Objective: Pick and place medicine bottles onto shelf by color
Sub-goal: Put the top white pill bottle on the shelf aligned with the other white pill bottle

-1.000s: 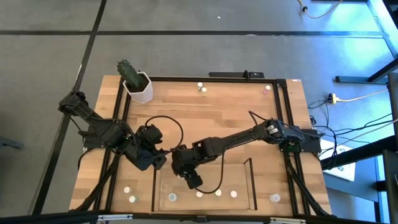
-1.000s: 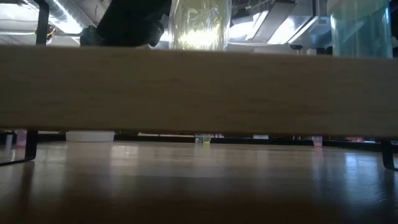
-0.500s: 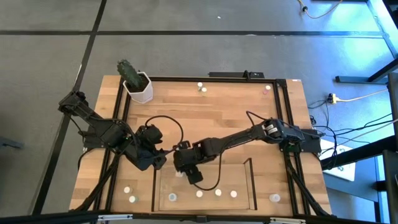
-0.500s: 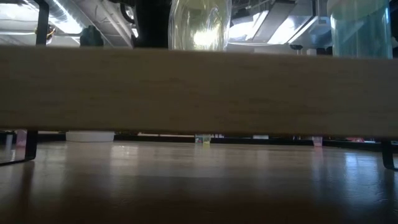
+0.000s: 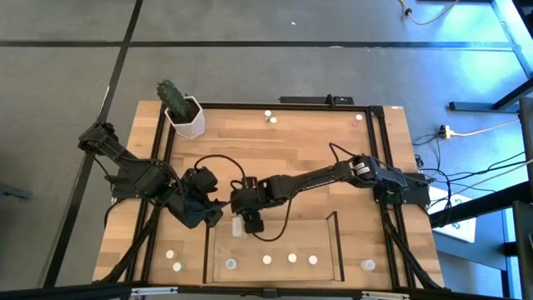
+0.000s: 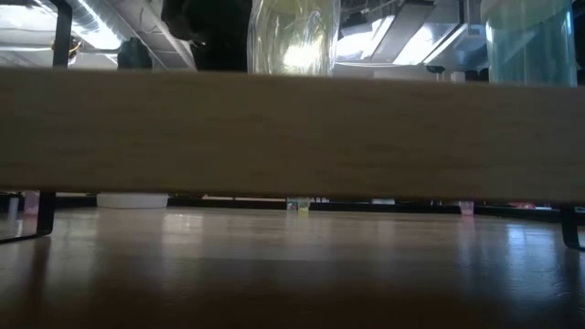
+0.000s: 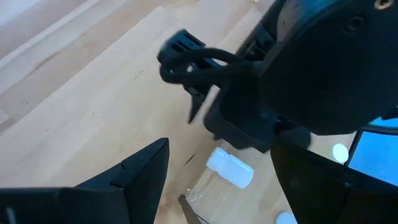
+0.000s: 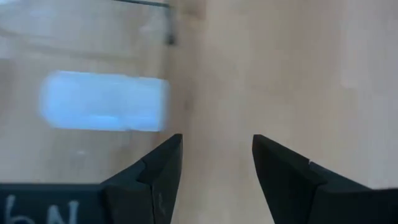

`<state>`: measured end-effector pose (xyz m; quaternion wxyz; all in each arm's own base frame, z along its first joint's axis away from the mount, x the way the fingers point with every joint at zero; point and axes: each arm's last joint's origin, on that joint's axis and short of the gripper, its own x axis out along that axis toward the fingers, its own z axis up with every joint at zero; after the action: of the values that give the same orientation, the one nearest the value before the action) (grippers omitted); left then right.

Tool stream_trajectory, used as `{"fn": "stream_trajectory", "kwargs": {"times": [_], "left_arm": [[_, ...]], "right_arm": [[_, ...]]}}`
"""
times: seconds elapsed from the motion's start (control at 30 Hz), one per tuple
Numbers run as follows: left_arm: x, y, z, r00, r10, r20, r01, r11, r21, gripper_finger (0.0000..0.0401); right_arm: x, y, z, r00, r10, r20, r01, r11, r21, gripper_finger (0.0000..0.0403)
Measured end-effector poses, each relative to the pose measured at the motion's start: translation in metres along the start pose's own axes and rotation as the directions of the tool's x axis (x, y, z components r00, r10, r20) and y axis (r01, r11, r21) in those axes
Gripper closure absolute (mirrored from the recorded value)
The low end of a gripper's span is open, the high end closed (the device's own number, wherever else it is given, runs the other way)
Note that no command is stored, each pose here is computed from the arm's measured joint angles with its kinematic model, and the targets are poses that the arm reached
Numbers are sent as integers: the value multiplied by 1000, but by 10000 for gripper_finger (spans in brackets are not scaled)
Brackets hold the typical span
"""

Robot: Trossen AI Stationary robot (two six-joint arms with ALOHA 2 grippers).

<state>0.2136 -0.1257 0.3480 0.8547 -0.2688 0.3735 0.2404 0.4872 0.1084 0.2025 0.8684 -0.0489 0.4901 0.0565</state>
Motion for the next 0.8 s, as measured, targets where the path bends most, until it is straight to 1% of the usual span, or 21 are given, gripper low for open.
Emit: {"fn": "stream_trajectory", "kwargs": {"times": [0.07,0.13,0.2,0.3,0.47,0.63,0.8], "left_arm": [[0,0,0,1000,0,0,0,1000,0,126],[0,0,0,1000,0,0,0,1000,0,126],[0,0,0,1000,0,0,0,1000,1,126],[0,0,0,1000,0,0,0,1000,1,126],[0,0,0,1000,3,-1,-3,1000,3,126],[0,2,-1,1000,21,-7,-21,1000,14,126],[0,2,-1,1000,21,-7,-21,1000,14,126]], "right_arm": [[-3,4,5,995,90,33,-90,996,-8,207],[-5,11,11,981,174,88,-172,985,-29,207],[-6,18,14,970,215,115,-208,976,-70,207],[-7,29,15,967,215,133,-197,970,-139,207],[-8,39,14,972,187,140,-165,974,-155,207],[-8,40,15,974,177,144,-149,972,-182,207],[-7,36,14,987,62,149,-34,982,-188,207]]}}
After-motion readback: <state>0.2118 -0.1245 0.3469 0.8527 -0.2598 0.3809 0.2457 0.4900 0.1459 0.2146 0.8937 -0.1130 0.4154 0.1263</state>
